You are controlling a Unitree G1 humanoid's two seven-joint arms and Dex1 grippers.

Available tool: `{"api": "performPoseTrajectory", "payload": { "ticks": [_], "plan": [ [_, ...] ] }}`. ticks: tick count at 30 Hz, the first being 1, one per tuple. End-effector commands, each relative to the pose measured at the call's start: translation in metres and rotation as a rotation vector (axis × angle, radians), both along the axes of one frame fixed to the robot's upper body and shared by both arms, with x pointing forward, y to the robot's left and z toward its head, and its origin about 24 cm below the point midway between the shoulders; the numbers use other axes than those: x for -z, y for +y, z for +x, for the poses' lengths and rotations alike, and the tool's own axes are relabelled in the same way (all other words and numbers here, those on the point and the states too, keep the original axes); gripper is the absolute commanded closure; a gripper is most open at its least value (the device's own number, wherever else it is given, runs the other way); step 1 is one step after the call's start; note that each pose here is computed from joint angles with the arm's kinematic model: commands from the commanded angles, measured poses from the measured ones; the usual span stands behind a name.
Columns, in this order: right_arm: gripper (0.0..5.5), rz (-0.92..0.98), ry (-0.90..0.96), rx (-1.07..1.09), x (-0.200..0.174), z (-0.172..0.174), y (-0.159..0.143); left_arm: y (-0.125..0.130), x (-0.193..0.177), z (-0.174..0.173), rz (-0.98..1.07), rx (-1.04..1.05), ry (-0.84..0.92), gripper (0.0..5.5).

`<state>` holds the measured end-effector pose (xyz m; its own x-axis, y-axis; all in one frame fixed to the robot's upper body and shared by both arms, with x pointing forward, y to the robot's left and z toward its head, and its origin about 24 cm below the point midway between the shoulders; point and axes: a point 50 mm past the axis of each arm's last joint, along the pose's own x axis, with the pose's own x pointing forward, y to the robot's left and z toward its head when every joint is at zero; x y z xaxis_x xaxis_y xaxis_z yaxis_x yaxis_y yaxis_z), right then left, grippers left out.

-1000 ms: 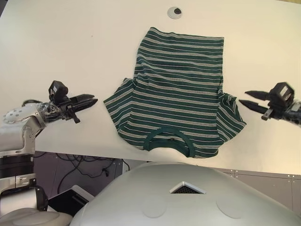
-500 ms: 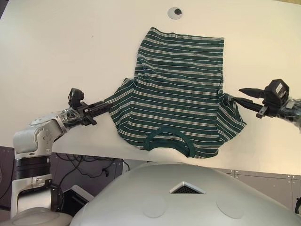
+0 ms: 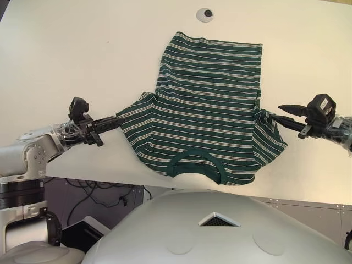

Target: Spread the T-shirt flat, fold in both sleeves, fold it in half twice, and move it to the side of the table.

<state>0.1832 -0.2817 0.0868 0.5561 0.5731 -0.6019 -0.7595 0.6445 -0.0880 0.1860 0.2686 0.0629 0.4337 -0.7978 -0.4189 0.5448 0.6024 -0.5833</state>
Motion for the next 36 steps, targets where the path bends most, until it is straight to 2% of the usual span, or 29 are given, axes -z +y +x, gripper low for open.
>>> {"api": "performPoseTrajectory", "payload": {
  "ticks": [1,6,14,18,22,26,30,36],
  "plan": [
    [3.89,0.008,-0.011,-0.004,-0.002,0.003,0.002,-0.024,-0.028,0.009,-0.055,0.108,-0.070,5.49],
    [3.89,0.017,-0.013,-0.027,-0.002,0.010,0.008,-0.071,-0.017,0.012,-0.101,0.204,-0.077,5.49],
    [3.89,0.052,0.002,-0.032,-0.001,0.011,0.014,-0.115,0.005,0.014,-0.108,0.173,-0.076,5.49],
    [3.89,0.122,0.046,0.016,-0.006,0.006,0.009,-0.125,0.004,0.006,-0.118,0.194,-0.085,4.86],
    [3.89,0.287,0.202,0.157,-0.010,-0.002,-0.008,-0.131,0.002,-0.007,-0.144,0.203,-0.061,4.23],
    [3.89,0.369,0.469,0.345,0.000,-0.020,-0.035,-0.128,-0.003,-0.003,-0.152,0.127,-0.094,3.61],
    [3.89,0.348,0.600,0.418,0.017,-0.036,-0.040,-0.115,-0.011,0.013,-0.149,0.050,-0.170,3.61],
    [3.89,0.287,0.642,0.436,0.030,-0.047,-0.044,-0.108,-0.018,0.023,-0.139,0.016,-0.222,3.61]
  ]
}}
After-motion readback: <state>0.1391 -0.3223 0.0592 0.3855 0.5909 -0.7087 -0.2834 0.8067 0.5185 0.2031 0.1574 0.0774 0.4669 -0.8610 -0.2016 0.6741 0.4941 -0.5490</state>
